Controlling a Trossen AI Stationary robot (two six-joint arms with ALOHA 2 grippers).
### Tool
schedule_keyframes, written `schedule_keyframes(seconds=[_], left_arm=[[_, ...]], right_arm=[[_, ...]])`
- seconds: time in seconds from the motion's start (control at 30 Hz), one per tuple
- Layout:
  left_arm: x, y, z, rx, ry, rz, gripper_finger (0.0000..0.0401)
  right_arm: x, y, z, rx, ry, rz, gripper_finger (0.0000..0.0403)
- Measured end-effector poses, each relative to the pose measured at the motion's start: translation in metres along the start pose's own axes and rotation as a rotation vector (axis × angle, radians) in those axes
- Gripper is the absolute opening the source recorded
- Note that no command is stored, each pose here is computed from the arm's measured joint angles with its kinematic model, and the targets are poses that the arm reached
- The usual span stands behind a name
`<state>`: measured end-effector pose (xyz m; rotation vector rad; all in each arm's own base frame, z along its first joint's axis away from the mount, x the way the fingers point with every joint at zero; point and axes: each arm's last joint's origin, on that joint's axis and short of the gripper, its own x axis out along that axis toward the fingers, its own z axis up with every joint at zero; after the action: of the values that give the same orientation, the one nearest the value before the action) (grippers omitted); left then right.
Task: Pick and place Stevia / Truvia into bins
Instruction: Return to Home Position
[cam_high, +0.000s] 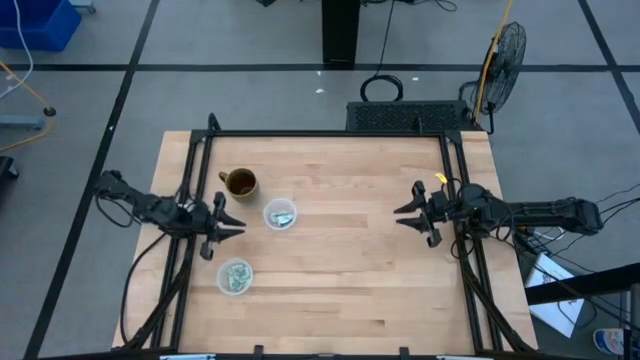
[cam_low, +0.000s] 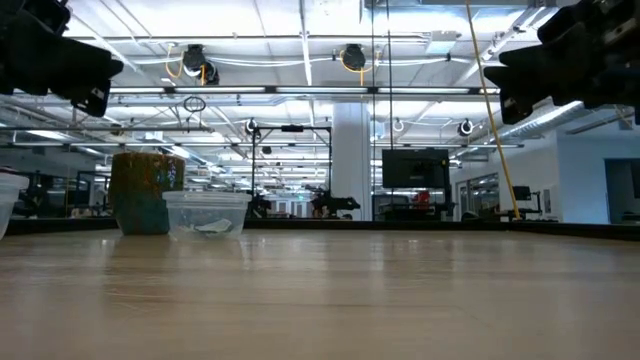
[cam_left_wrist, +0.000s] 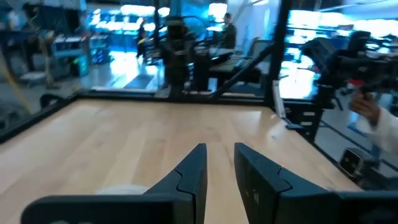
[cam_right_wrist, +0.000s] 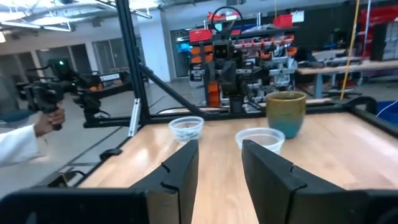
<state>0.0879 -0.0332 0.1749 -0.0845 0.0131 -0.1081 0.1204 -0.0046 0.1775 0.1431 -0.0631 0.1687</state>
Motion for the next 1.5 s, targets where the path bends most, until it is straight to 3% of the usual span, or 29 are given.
schedule_keyframes(seconds=[0.33, 0.63, 1.5], left_arm=[[0.005, -0.002, -0.006, 0.027, -0.017, -0.041, 0.0086], [0.011, -0.003, -0.015, 0.079, 0.082, -0.033, 0.0086], [0.013, -0.003, -0.017, 0.08, 0.102, -0.028, 0.0086]], right_arm=[[0.0, -0.001, 0.0, -0.04, 0.001, -0.007, 0.0116], [0.0, -0.001, 0.0, -0.04, 0.001, -0.007, 0.0116], [0.0, -0.001, 0.0, -0.039, 0.001, -0.007, 0.0116]])
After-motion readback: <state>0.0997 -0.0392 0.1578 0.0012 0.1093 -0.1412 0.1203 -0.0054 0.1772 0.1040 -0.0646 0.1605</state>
